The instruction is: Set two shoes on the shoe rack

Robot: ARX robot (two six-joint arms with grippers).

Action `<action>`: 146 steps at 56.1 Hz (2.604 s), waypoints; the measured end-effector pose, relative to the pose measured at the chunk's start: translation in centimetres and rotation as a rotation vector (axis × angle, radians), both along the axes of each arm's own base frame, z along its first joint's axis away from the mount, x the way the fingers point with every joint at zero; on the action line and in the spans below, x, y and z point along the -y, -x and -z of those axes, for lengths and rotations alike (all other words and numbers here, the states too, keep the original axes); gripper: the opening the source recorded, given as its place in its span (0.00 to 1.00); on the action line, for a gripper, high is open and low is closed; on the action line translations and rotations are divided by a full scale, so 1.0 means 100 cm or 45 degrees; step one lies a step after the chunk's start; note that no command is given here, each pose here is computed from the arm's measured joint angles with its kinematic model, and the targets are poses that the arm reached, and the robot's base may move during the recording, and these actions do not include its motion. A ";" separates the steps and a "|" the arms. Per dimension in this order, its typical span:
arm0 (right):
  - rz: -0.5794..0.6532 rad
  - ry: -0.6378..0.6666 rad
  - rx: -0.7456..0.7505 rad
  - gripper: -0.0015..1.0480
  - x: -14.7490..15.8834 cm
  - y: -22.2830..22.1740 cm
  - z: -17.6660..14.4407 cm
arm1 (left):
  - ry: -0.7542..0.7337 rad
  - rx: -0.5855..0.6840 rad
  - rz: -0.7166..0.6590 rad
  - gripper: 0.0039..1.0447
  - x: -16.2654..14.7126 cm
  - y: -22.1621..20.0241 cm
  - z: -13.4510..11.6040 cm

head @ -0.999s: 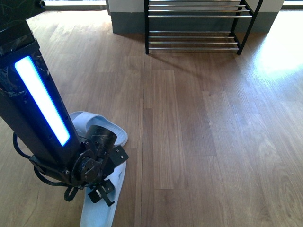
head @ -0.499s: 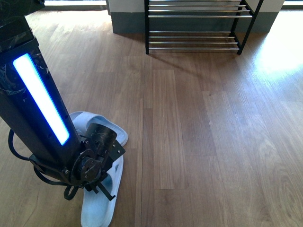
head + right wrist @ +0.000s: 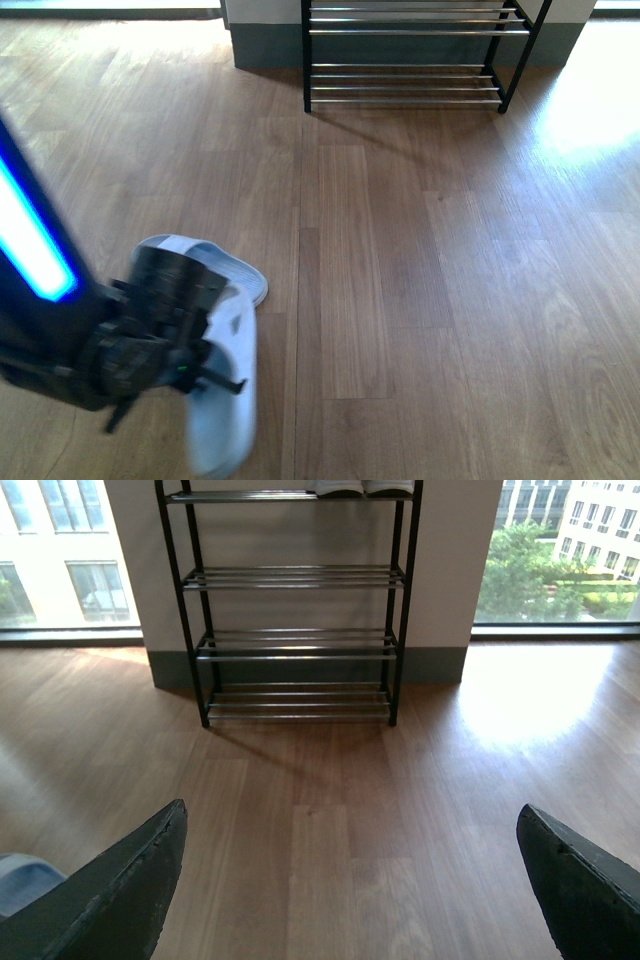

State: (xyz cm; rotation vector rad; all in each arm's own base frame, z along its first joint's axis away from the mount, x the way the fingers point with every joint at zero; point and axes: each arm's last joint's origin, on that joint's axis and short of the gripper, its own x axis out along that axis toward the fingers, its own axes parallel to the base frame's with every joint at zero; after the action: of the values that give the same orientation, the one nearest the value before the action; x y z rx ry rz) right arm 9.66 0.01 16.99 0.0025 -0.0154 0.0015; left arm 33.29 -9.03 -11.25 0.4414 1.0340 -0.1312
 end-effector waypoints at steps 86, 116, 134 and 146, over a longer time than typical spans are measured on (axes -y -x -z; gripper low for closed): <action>0.000 0.000 0.000 0.91 0.000 0.000 0.000 | -0.100 1.053 -0.854 0.02 -0.111 0.207 -0.283; -0.004 0.000 -0.002 0.91 0.000 0.000 0.000 | -0.099 1.051 -0.858 0.02 -0.111 0.207 -0.283; -0.002 0.000 -0.001 0.91 0.000 0.000 0.000 | -0.097 1.053 -0.859 0.02 -0.111 0.207 -0.283; 0.000 0.000 -0.001 0.91 0.000 0.000 0.000 | -0.096 1.053 -0.859 0.02 -0.111 0.207 -0.283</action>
State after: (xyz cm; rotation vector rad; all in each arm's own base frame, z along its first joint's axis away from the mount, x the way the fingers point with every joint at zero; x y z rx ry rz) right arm 9.67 0.01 16.98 0.0025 -0.0147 0.0015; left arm 12.55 2.10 17.02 0.1581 0.3235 0.6506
